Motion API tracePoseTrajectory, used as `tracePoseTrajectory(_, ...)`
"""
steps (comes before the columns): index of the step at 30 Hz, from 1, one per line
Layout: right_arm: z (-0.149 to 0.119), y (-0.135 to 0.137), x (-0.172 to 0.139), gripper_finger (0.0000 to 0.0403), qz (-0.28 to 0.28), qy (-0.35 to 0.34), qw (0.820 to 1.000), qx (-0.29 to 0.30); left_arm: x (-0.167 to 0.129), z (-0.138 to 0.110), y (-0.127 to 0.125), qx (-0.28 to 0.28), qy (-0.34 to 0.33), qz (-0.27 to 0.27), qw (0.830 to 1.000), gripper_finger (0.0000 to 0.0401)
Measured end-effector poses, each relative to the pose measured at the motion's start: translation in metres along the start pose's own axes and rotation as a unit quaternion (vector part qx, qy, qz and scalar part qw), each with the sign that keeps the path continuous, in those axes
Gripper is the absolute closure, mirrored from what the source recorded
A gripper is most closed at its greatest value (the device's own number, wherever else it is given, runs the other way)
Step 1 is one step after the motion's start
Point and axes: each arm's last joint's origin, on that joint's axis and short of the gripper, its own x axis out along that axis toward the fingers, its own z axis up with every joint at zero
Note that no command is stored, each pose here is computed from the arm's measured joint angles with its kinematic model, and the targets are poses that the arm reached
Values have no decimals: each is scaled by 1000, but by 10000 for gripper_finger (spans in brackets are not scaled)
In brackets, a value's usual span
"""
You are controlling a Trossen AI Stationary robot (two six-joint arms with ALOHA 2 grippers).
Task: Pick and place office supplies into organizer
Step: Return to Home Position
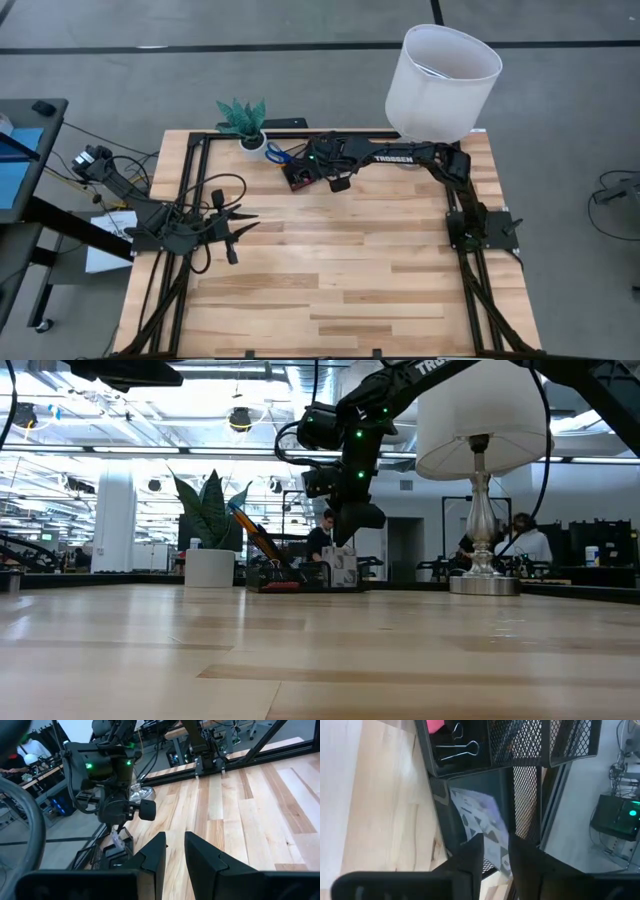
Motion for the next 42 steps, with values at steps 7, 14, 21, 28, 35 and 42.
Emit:
tracePoseTrajectory(7,0,0,0,304,2,1,1000,9,0,0,0,2,1,0,1000,338)
tracePoseTrajectory(14,-1,1,0,303,3,3,999,47,0,0,0,2,1,0,1000,338)
tracePoseTrajectory(21,-1,9,-3,303,19,25,995,99,0,0,0,2,2,0,1000,338)
tracePoseTrajectory(28,8,45,-20,303,56,75,984,150,0,0,3,1,2,55,998,338)
tracePoseTrajectory(35,19,98,-51,303,91,142,982,89,0,0,1,-11,1,11,1000,338)
tracePoseTrajectory(42,26,140,-80,303,37,178,978,99,-1,-1,-5,21,1,-92,996,338)
